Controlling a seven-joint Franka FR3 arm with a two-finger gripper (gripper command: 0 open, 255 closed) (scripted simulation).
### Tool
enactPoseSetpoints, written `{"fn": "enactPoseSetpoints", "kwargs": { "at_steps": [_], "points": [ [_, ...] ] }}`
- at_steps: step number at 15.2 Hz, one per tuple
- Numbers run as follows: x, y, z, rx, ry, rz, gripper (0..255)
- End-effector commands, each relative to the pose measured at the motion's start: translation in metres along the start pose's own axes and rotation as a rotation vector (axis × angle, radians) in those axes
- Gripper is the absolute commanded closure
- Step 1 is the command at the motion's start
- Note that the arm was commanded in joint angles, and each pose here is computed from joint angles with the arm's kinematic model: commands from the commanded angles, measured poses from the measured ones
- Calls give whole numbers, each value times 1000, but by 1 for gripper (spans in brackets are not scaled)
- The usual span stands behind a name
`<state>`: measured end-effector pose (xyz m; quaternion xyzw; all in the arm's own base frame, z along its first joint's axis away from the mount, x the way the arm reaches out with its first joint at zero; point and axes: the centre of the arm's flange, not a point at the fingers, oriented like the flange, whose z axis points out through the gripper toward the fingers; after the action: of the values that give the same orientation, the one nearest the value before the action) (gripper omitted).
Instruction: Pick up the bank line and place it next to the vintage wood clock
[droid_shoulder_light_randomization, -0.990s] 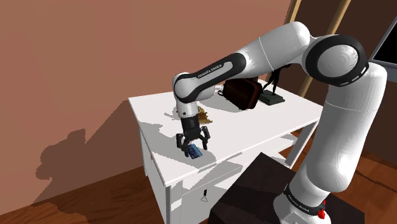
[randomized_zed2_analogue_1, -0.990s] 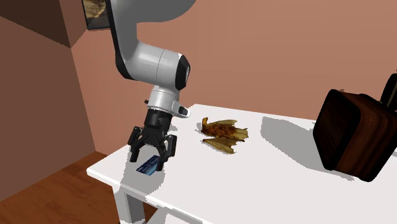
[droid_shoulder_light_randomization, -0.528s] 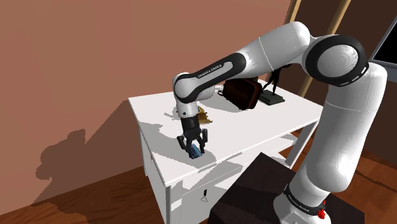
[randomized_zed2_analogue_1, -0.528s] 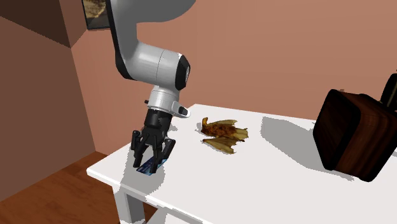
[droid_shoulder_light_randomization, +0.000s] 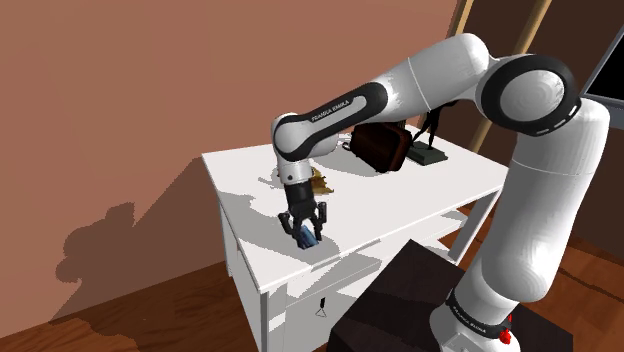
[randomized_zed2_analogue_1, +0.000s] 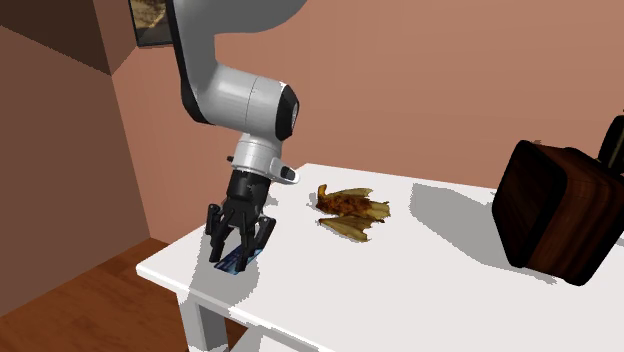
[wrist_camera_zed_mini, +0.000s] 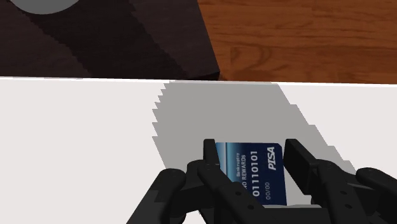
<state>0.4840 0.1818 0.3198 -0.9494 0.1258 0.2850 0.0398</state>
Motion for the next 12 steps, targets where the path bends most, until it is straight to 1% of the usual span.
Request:
{"fn": "enactPoseSetpoints", "kwargs": {
  "at_steps": [1, 12],
  "points": [
    [-4, 0, -7, 0, 0, 0, 255],
    [-36, -1, -55, 0, 0, 0, 255]
  ]
}}
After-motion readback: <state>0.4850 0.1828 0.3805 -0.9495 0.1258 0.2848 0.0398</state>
